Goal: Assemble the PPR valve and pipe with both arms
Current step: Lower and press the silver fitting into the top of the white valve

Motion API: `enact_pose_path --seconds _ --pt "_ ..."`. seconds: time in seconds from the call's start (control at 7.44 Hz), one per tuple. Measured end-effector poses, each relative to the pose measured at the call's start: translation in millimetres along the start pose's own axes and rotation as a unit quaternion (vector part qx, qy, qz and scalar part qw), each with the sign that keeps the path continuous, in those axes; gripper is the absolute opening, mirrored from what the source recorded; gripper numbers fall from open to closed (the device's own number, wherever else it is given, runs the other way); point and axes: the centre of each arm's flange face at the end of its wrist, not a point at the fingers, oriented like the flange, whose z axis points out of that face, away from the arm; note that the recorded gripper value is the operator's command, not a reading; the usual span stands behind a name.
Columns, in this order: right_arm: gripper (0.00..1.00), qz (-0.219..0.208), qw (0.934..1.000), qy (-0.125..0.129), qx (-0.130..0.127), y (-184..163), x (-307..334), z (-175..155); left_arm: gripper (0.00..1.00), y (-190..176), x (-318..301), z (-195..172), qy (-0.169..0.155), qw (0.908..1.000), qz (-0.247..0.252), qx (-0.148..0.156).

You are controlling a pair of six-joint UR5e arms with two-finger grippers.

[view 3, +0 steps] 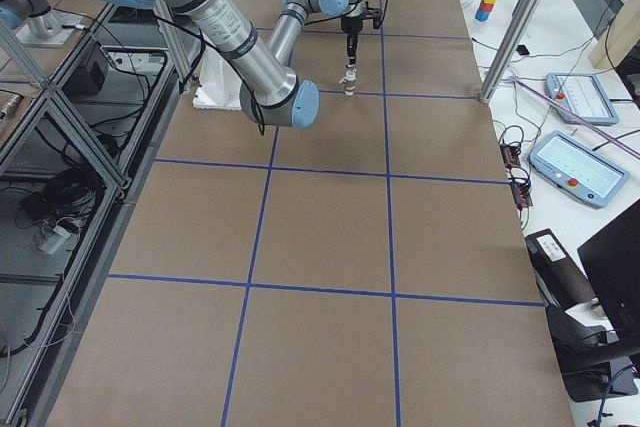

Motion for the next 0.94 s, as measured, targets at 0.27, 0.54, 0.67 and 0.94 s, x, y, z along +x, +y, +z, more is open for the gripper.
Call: enact_pose_path --seconds 0.27,0.54,0.67,0.94 --pt "0.0 0.0 1.0 -0.001 -0.001 0.7 0.6 -0.9 1.0 0.0 0.0 0.0 0.0 1.0 0.0 0.0" --pt "0.0 0.001 1.0 0.002 -0.002 0.7 2.4 1.3 1.0 0.0 -0.1 0.0 0.0 1.0 0.0 0.0" --pt "0.0 0.001 1.0 0.004 -0.002 0.6 4.3 3.9 1.0 0.0 0.2 -0.2 0.0 1.0 0.0 0.0" --pt "0.0 0.001 1.0 0.006 -0.003 1.3 5.4 7.2 1.0 -0.3 0.4 -0.5 0.0 1.0 0.001 0.001"
